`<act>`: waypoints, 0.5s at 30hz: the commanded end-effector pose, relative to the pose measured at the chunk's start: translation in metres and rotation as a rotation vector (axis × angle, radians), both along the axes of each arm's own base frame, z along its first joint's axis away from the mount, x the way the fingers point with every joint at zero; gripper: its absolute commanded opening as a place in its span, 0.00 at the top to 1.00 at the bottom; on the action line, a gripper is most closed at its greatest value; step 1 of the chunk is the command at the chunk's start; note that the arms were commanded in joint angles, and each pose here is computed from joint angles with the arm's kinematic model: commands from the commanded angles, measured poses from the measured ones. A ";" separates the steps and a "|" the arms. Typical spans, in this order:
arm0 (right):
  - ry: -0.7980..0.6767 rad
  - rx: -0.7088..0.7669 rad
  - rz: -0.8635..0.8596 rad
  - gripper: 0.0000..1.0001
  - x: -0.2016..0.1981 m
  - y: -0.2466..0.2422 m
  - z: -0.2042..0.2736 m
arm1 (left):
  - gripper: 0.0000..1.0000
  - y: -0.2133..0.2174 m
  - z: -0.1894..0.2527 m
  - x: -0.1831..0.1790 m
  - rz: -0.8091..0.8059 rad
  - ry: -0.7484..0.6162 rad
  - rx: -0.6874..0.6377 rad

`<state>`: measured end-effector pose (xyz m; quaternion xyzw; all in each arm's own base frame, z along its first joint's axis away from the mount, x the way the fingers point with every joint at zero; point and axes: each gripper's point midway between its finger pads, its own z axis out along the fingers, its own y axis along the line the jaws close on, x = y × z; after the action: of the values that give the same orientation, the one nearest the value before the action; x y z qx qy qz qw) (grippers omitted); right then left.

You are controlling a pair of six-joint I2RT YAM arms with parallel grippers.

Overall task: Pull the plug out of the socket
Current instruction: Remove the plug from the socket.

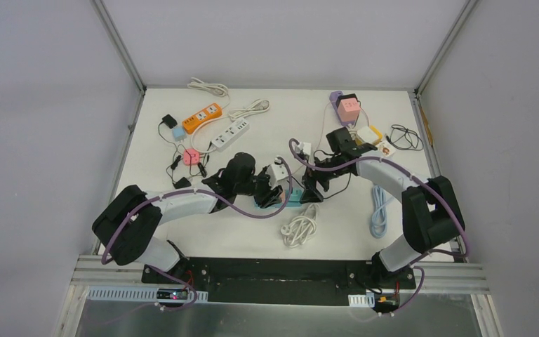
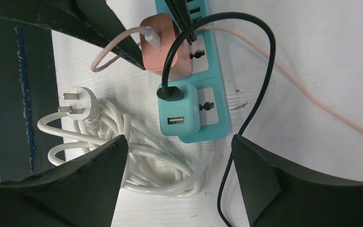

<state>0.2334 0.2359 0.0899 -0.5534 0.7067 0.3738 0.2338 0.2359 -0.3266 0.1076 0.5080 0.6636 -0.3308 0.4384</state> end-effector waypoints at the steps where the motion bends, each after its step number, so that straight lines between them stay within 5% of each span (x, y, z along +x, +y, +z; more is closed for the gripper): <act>1: -0.098 0.059 0.084 0.16 0.011 0.009 0.024 | 0.50 0.005 -0.001 0.002 0.060 -0.007 -0.015; 9: -0.086 -0.020 0.287 0.14 -0.017 -0.022 0.043 | 0.43 0.004 0.002 -0.002 0.051 -0.005 -0.042; 15: -0.232 0.080 0.486 0.07 -0.051 -0.028 0.044 | 0.36 0.003 0.018 -0.003 0.057 -0.039 -0.101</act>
<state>0.2173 0.2101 0.1240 -0.6785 0.6061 0.3575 0.2108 0.2312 -0.3169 0.0955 0.4837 0.6823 -0.3291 0.4383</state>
